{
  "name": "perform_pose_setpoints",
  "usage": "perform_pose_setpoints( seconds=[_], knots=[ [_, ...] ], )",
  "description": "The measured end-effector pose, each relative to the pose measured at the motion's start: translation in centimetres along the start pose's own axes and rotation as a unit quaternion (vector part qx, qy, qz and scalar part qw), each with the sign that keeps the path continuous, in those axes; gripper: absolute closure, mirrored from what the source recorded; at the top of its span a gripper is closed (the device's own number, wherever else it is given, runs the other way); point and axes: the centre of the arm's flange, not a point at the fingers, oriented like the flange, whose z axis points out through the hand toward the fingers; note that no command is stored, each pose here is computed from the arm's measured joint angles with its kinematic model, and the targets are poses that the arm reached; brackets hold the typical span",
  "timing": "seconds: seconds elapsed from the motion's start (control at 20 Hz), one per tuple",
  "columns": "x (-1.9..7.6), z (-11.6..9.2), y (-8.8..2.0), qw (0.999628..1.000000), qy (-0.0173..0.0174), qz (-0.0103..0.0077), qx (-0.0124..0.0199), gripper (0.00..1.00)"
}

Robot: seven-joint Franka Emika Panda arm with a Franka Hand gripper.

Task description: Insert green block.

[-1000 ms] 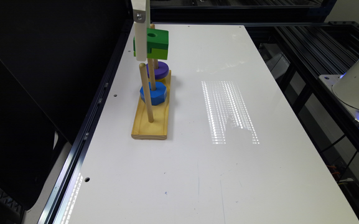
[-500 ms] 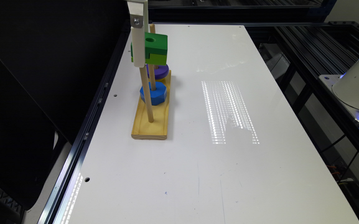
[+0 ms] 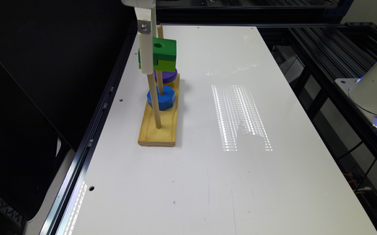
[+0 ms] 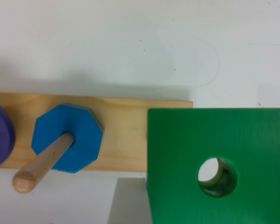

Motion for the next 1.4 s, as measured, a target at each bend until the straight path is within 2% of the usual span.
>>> perform_pose_setpoints(
  seconds=[0.3,0.65,0.85,0.95,1.4],
  knots=[
    [0.11,0.9,0.0,0.999987,-0.0039,0.0001,-0.0033,1.0],
    [0.15,0.9,0.0,0.999988,-0.0036,0.0003,-0.0033,1.0],
    [0.38,0.9,0.1,0.999987,-0.0026,0.0019,-0.0039,1.0],
    [0.42,1.2,0.2,0.999977,-0.0039,0.0017,-0.0053,1.0],
    [0.54,1.4,0.1,0.999983,-0.0028,0.0007,-0.0051,1.0]
  ],
)
